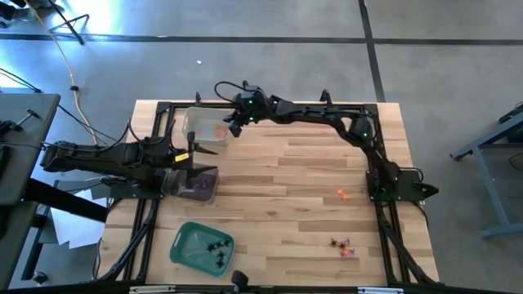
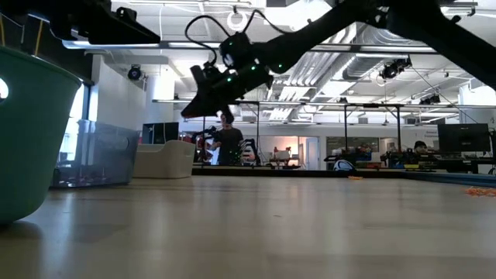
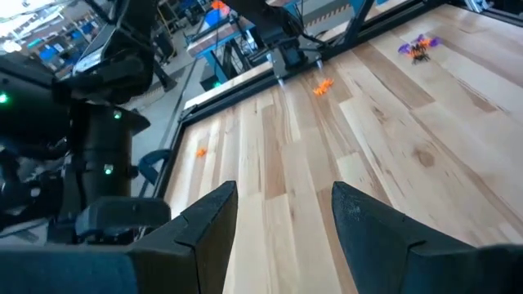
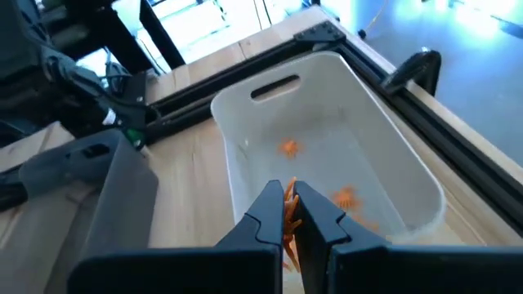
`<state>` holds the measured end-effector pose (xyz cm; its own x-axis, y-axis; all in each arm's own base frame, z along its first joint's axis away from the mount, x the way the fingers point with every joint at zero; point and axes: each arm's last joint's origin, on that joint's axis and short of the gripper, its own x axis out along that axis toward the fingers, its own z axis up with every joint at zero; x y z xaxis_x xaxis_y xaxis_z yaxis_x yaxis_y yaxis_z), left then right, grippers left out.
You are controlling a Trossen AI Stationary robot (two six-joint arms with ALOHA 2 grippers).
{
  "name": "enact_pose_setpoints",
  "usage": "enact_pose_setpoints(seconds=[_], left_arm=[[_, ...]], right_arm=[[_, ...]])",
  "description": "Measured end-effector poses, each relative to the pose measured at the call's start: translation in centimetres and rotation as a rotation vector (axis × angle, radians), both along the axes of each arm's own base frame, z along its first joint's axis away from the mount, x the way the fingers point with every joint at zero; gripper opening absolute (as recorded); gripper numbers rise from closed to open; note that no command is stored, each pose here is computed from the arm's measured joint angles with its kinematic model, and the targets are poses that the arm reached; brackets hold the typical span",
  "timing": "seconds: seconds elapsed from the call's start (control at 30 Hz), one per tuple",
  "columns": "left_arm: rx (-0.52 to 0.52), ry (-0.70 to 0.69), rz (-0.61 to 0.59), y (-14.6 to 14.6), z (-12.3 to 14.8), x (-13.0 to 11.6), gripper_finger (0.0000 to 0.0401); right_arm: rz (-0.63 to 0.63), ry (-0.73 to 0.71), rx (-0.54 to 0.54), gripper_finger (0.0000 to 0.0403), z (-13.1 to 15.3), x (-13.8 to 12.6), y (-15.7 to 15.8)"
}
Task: Sort Halloween decoration
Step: Put the middle right orange spider into the gray bin
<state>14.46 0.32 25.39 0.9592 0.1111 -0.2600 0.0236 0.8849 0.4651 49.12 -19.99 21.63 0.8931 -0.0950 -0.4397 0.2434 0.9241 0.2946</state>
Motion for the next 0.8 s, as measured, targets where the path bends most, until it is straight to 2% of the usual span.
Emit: enact_pose_setpoints(seconds=[0.3,0.63,0.8], left_arm=[[-0.001,0.003,-0.003,0.0,0.0,-0.3,0.0186],[-0.01,0.002,-0.008,-0.1,0.0,-0.3,0.0186],[-0.01,0.003,-0.019,-0.2,0.0,-0.3,0.0186]], right_arm=[[0.008,-0.013,0.052,0.0003,-2.1,1.9,-0.7],[0.007,-0.023,0.054,0.0003,-2.1,1.9,-0.7],[0.003,-0.015,0.056,0.0003,-3.5,2.3,-0.8]])
